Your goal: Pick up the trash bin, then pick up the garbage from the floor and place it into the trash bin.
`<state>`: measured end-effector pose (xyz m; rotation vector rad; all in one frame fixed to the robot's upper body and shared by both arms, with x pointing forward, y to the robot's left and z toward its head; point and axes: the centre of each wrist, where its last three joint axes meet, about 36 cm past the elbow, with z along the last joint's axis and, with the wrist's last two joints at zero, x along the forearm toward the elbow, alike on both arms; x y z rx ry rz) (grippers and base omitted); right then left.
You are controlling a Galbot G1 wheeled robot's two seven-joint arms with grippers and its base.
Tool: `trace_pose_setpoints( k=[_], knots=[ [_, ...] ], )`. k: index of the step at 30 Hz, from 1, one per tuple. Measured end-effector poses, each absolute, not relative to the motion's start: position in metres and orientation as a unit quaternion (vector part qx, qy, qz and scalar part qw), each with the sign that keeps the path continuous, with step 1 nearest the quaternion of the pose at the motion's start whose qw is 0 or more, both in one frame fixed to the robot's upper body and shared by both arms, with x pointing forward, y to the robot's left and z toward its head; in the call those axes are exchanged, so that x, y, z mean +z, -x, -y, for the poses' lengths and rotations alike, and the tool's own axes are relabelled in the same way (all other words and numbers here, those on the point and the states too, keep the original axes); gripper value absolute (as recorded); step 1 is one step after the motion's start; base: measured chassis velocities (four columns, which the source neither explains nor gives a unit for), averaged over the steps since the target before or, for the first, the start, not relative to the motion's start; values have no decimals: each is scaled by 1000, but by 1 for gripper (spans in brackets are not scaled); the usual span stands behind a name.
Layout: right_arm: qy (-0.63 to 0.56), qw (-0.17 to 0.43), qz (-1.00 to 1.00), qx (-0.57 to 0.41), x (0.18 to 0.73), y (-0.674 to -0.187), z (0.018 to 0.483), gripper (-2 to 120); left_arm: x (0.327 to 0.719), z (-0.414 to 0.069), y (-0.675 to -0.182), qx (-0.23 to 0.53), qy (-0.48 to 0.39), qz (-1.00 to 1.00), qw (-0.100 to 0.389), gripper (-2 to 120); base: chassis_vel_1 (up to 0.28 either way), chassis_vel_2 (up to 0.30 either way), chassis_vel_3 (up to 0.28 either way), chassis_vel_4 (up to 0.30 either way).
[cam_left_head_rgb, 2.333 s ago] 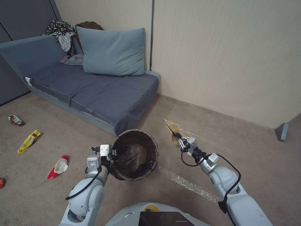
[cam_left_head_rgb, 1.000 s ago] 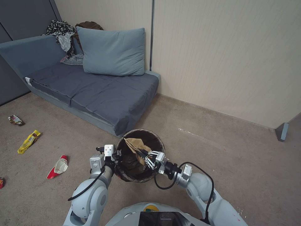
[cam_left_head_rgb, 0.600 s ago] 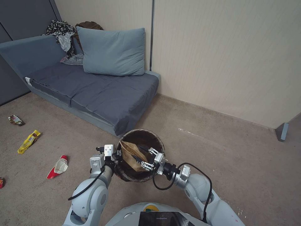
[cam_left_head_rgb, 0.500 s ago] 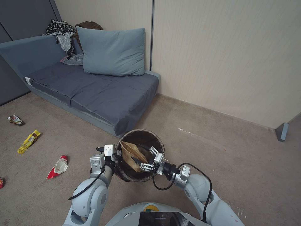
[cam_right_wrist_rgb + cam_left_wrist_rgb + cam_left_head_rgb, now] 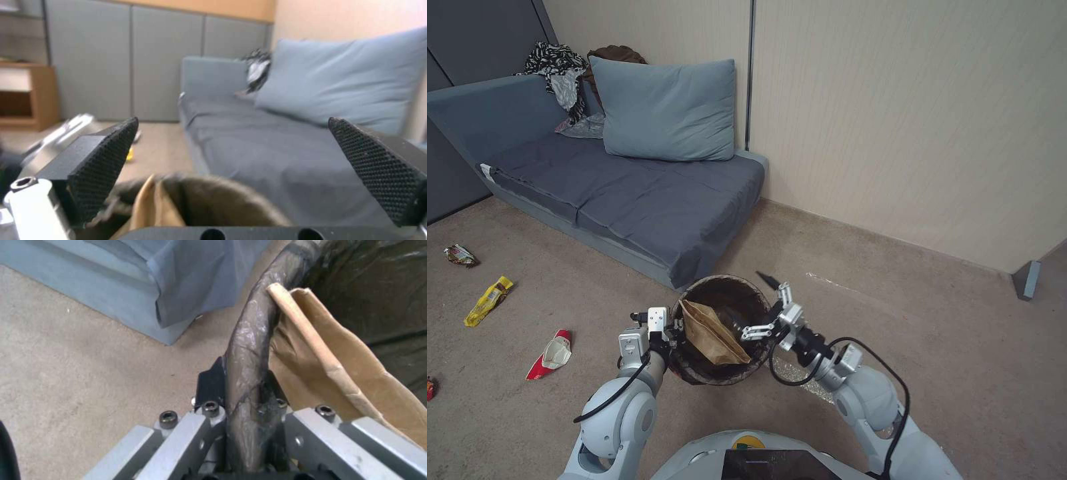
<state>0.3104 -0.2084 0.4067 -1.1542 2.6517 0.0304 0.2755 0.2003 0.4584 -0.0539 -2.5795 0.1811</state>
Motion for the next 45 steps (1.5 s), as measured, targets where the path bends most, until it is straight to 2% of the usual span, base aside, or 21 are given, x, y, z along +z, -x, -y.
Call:
trace_pose_setpoints(
  k=[8, 29, 31, 34, 38, 45],
  knots=[
    [354, 160, -921, 17, 421, -307, 216, 100, 465, -203, -273, 90, 17, 950, 297, 3, 0, 0, 0, 0],
    [282, 198, -938, 15, 427, -308, 229, 100, 470, -211, -270, 94, 7, 948, 303, 3, 0, 0, 0, 0],
    [233, 198, -952, -5, 415, -310, 241, 100, 471, -216, -269, 143, 25, 937, 318, 3, 0, 0, 0, 0],
    [177, 187, -965, -45, 403, -309, 252, 100, 467, -225, -270, 155, 21, 929, 335, 3, 0, 0, 0, 0],
    [138, 146, -978, -50, 401, -295, 251, 100, 468, -225, -265, 142, 13, 927, 348, 3, 0, 0, 0, 0],
    [144, 141, -978, -47, 395, -291, 237, 100, 470, -221, -257, 118, 17, 929, 350, 3, 0, 0, 0, 0]
  ],
)
